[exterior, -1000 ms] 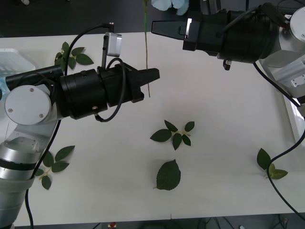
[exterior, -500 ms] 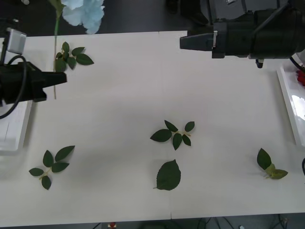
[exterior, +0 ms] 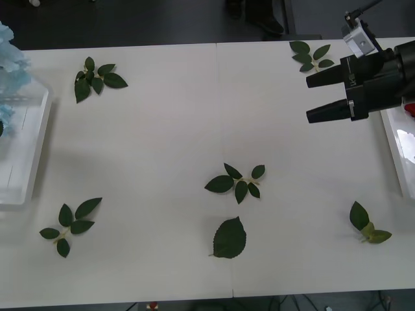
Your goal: Place the red flowers into the right box and the blue flowers into the left box. If a person shows an open palm, hand one flower to the person first, then continue sorting.
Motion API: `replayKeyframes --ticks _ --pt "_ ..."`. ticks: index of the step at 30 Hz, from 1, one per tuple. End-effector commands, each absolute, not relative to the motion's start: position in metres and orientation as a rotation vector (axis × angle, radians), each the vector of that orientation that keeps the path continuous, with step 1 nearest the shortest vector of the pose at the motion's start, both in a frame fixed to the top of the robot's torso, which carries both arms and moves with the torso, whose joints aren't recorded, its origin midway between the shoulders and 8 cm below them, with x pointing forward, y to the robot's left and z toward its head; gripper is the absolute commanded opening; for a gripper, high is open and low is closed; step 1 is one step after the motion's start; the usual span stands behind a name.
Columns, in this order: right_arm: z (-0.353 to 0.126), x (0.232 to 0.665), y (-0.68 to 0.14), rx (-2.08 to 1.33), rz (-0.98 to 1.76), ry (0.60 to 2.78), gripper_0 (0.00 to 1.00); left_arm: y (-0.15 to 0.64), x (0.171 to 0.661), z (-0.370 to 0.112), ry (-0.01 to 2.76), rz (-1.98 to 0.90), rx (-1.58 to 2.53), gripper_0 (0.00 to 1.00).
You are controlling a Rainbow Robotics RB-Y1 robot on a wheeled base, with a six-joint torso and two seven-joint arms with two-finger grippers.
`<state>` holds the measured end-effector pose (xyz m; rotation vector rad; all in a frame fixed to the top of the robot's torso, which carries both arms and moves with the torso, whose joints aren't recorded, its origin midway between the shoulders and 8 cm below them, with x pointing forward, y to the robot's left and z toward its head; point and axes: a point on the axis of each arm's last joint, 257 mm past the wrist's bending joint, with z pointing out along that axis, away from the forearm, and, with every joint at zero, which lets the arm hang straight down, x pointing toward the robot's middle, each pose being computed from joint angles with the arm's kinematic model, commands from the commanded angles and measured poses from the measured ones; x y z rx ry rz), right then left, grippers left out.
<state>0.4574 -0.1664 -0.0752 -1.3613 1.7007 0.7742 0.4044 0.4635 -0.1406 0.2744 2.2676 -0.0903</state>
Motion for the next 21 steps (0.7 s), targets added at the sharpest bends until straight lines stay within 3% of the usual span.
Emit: replayKeyframes --ticks 1,6,21 --pt "-0.078 0.441 -0.186 -1.446 0.712 1.651 1.00 0.528 0.385 -0.134 2.304 0.138 0.175 0.00" --pt "-0.073 0.436 -0.188 -1.420 0.749 1.648 1.00 0.572 0.378 -0.141 2.326 0.338 0.101 0.00" --pt "-0.065 0.460 -0.184 -1.371 0.629 1.618 1.00 0.668 0.374 -0.197 2.315 0.575 -0.083 0.00"
